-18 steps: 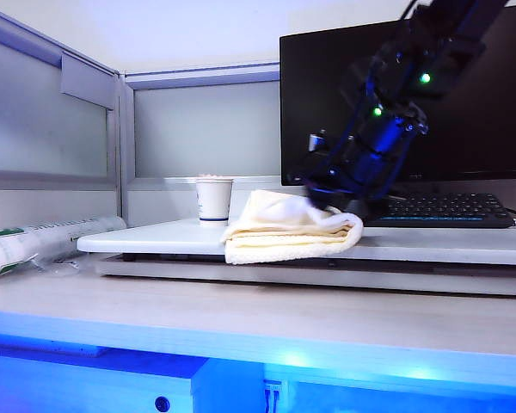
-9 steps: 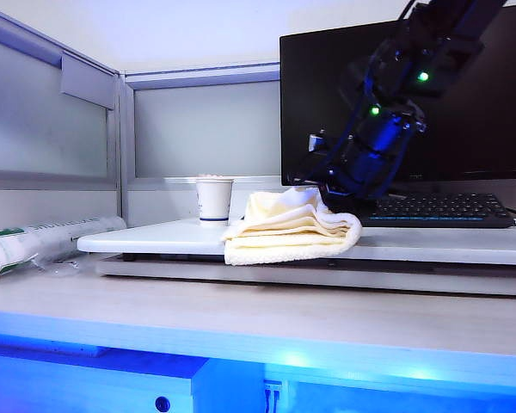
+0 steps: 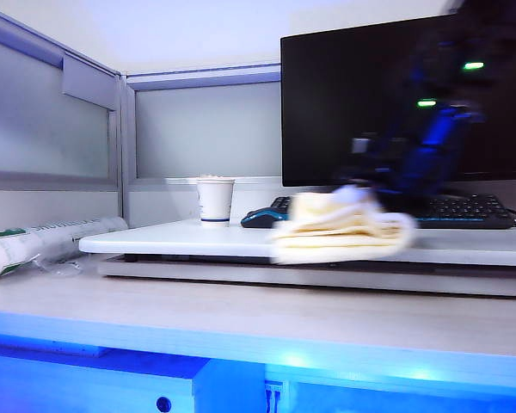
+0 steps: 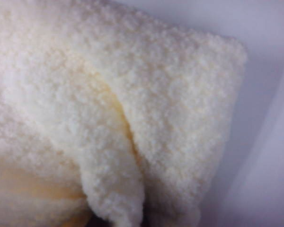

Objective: Wipe the tabletop with a clean cloth to remove dust and stains.

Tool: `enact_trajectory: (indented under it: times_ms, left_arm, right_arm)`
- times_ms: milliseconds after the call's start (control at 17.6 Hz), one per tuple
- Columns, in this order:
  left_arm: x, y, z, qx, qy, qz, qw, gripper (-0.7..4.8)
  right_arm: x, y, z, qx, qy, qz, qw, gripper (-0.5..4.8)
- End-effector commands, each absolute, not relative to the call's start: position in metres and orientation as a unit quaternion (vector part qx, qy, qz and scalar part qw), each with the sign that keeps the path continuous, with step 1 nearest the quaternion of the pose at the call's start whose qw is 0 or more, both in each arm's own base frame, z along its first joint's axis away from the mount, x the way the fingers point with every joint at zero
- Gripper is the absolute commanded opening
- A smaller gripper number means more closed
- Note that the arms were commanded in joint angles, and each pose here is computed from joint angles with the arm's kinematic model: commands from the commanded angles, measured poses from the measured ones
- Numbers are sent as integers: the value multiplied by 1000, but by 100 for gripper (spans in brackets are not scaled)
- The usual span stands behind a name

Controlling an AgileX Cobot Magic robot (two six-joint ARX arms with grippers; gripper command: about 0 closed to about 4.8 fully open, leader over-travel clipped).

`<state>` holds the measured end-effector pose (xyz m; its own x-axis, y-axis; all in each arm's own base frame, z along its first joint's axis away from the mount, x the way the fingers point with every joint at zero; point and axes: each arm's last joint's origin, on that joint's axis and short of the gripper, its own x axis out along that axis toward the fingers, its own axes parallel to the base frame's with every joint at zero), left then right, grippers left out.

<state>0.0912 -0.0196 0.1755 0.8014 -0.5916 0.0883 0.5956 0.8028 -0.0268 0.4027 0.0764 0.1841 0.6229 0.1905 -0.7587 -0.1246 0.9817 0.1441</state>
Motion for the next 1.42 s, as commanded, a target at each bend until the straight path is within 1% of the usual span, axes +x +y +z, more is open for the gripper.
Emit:
enact_trajectory:
  times_ms: [57,171,284,398,512,625,739,1023,1137,1251,1364,1421]
  left_arm:
    - [91,-19,177,-27,-43,-311,949,-5]
    - [91,-19,177,-26,-43,-312,949,-5]
    - [91,-19,177,-27,-43,-312,949,-6]
    - [91,-19,177,-27,-43,-312,949,-5]
    - [91,-20,177,-26,-43,-314,948,-5]
    - [91,-20,177,-28,-43,-317,947,-5]
    - [91,-20,177,-43,-38,-318,946,-5]
    - [91,-20,177,-46,-37,-318,946,-5]
    - [91,-20,177,-46,-37,-319,946,-6]
    - [91,-20,177,-46,-37,-318,946,-5]
    - [91,-20,177,-46,-37,-319,946,-5]
    - [91,-20,177,-46,-37,-318,946,-6]
  right_arm:
    - [357,5,150,41,570,-47,819,-5]
    - [339,-31,162,64,555,-84,825,-5]
    - [326,-55,174,61,547,-100,829,-5]
    - [323,-58,181,48,542,-101,833,-5]
    - [327,-49,182,40,533,-92,840,-5]
    - [337,-22,180,29,512,-64,856,-5]
    - [350,20,171,29,490,-24,871,-5]
    - [391,135,141,16,520,79,850,-5]
    - [401,168,143,14,512,105,852,-5]
    - [405,193,154,13,492,126,861,-5]
    - [407,196,159,23,490,123,863,-5]
    - [407,191,157,28,502,112,857,-5]
